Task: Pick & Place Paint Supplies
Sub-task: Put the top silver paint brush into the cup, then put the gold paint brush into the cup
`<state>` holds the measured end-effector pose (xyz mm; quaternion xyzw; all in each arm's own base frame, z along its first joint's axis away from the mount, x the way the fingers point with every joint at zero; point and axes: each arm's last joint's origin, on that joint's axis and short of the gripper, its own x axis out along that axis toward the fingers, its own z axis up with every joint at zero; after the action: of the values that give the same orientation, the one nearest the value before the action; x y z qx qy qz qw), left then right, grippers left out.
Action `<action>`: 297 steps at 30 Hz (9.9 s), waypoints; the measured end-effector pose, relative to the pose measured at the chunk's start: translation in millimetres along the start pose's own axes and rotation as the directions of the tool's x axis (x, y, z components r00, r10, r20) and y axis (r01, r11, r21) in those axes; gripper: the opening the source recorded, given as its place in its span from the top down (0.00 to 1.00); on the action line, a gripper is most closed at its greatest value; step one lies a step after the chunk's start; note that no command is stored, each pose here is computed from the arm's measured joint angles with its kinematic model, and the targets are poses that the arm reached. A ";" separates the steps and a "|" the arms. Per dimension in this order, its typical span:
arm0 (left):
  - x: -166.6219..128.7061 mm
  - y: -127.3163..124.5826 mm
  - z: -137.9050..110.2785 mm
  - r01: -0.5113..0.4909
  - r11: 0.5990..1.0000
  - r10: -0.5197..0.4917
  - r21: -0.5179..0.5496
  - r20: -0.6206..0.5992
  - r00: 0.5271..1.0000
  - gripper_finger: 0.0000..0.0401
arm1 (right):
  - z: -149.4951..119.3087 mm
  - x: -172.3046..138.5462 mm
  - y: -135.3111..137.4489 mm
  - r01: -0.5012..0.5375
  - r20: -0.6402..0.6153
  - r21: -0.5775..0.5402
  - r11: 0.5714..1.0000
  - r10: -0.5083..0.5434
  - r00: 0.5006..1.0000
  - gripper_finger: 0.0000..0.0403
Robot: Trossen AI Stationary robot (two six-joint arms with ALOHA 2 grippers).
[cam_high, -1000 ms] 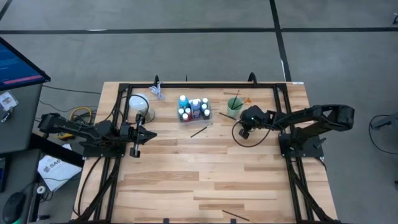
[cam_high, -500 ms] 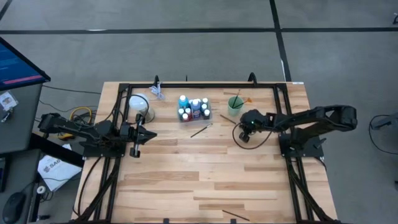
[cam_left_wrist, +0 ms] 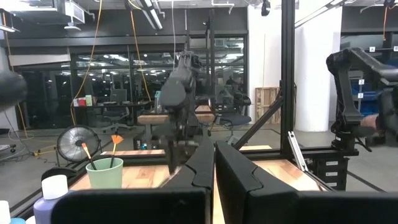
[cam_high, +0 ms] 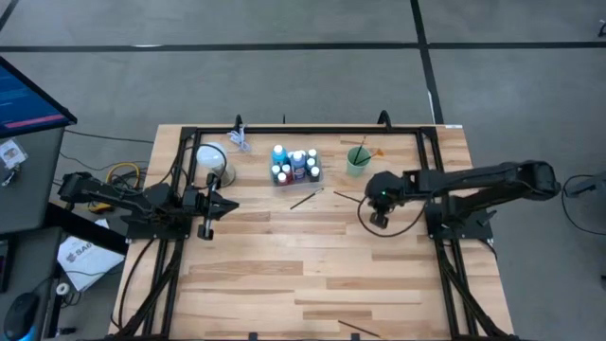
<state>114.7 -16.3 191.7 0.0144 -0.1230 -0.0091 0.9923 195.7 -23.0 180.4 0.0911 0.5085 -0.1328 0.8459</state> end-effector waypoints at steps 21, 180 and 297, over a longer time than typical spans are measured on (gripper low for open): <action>0.0 0.0 0.0 0.000 1.000 0.000 0.000 0.000 1.000 1.00 | 86.5 -121.6 -13.6 0.484 -0.062 -0.406 0.776 -0.551 0.832 1.00; 0.0 0.1 1.5 -0.001 1.000 0.001 -0.003 0.015 1.000 1.00 | -78.4 -11.8 321.0 -0.476 -0.248 0.131 0.870 0.493 0.834 1.00; 0.9 0.0 2.5 -0.002 1.000 0.002 -0.005 0.029 1.000 1.00 | -57.0 18.6 291.9 -0.333 -0.271 -0.119 0.935 0.292 0.917 1.00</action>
<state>115.0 -16.4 194.3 0.0118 -0.1372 -0.0086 0.9904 249.0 267.8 143.0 0.1179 0.5987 0.0590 0.7901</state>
